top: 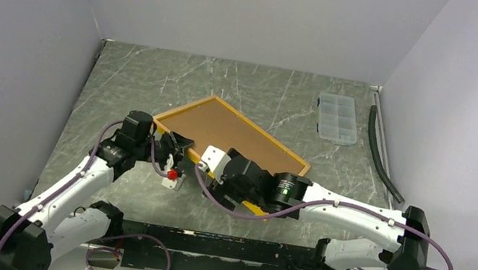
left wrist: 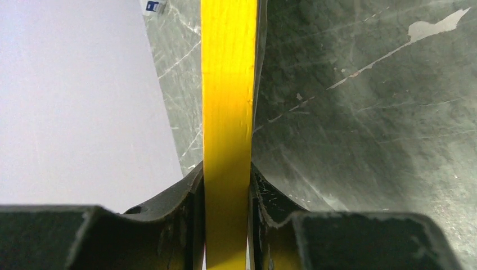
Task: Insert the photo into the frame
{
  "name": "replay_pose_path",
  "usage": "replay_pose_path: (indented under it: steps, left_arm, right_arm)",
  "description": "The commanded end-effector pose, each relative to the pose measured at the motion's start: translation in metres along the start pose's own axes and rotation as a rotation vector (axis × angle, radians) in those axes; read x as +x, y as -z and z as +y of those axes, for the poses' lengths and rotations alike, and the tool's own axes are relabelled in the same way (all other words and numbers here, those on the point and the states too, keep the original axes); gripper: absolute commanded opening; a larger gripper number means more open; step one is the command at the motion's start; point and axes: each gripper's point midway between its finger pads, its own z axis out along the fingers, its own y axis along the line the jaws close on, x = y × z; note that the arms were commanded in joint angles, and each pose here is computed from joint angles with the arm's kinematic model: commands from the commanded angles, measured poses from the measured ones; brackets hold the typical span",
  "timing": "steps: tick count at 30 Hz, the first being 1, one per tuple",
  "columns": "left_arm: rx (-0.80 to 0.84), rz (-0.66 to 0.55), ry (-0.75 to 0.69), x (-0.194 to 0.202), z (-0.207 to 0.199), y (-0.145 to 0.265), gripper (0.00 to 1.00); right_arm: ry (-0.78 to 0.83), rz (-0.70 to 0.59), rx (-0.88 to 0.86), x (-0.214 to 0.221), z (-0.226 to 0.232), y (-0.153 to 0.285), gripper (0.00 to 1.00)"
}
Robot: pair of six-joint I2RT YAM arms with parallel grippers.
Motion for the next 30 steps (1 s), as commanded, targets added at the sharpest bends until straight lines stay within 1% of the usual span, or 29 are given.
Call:
replay_pose_path:
  steps: [1, 6, 9, 12, 15, 16, 17, 18, 20, 22, 23, 25, 26, 28, 30]
  left_arm:
    - [0.034, -0.048, 0.122, -0.016, 0.009, 0.009, 0.30]
    - [0.035, -0.039, 0.171, -0.018, 0.019, 0.014, 0.27]
    - [0.019, -0.042, 0.171, -0.022, 0.025, 0.018, 0.27]
    - [0.015, -0.047, 0.163, -0.025, 0.028, 0.021, 0.26]
    - [0.007, -0.047, 0.161, -0.028, 0.032, 0.024, 0.26]
    - [0.003, -0.046, 0.161, -0.029, 0.034, 0.026, 0.27]
    - [-0.002, -0.047, 0.162, -0.030, 0.037, 0.027, 0.28]
    - [-0.008, -0.043, 0.163, -0.030, 0.039, 0.028, 0.30]
    - [-0.029, -0.037, 0.160, -0.030, 0.048, 0.031, 0.43]
    - [-0.056, -0.034, 0.166, -0.032, 0.058, 0.035, 0.52]
    - [-0.069, -0.032, 0.176, -0.033, 0.063, 0.037, 0.59]
    - [-0.100, -0.027, 0.194, -0.036, 0.076, 0.044, 0.83]
    - [-0.103, -0.020, 0.217, -0.038, 0.079, 0.047, 0.93]
    - [-0.110, -0.006, 0.240, -0.042, 0.087, 0.057, 0.94]
    - [-0.131, 0.014, 0.255, -0.045, 0.095, 0.067, 0.94]
  right_arm:
    - [0.121, 0.030, 0.063, -0.007, -0.008, 0.010, 0.87]
    - [0.156, 0.036, 0.096, -0.006, -0.005, 0.002, 0.87]
    - [0.171, 0.048, 0.186, -0.002, -0.017, -0.006, 0.80]
    - [0.184, 0.047, 0.296, -0.004, -0.034, -0.008, 0.65]
    - [0.181, -0.003, 0.344, -0.017, -0.043, -0.002, 0.39]
    - [0.177, -0.021, 0.355, -0.022, -0.045, 0.001, 0.33]
    - [0.172, -0.034, 0.359, -0.026, -0.046, 0.003, 0.30]
    - [0.165, -0.051, 0.360, -0.032, -0.047, 0.007, 0.27]
    - [0.156, -0.085, 0.366, -0.043, -0.049, 0.013, 0.25]
    - [0.136, -0.121, 0.356, -0.054, -0.049, 0.018, 0.24]
    - [0.131, -0.138, 0.341, -0.060, -0.047, 0.019, 0.24]
    - [0.106, -0.148, 0.321, -0.068, -0.046, 0.021, 0.23]
    - [0.088, -0.146, 0.301, -0.072, -0.044, 0.020, 0.21]
    - [0.046, -0.144, 0.265, -0.082, -0.042, 0.020, 0.17]
    - [0.000, -0.161, 0.231, -0.095, -0.042, 0.023, 0.16]
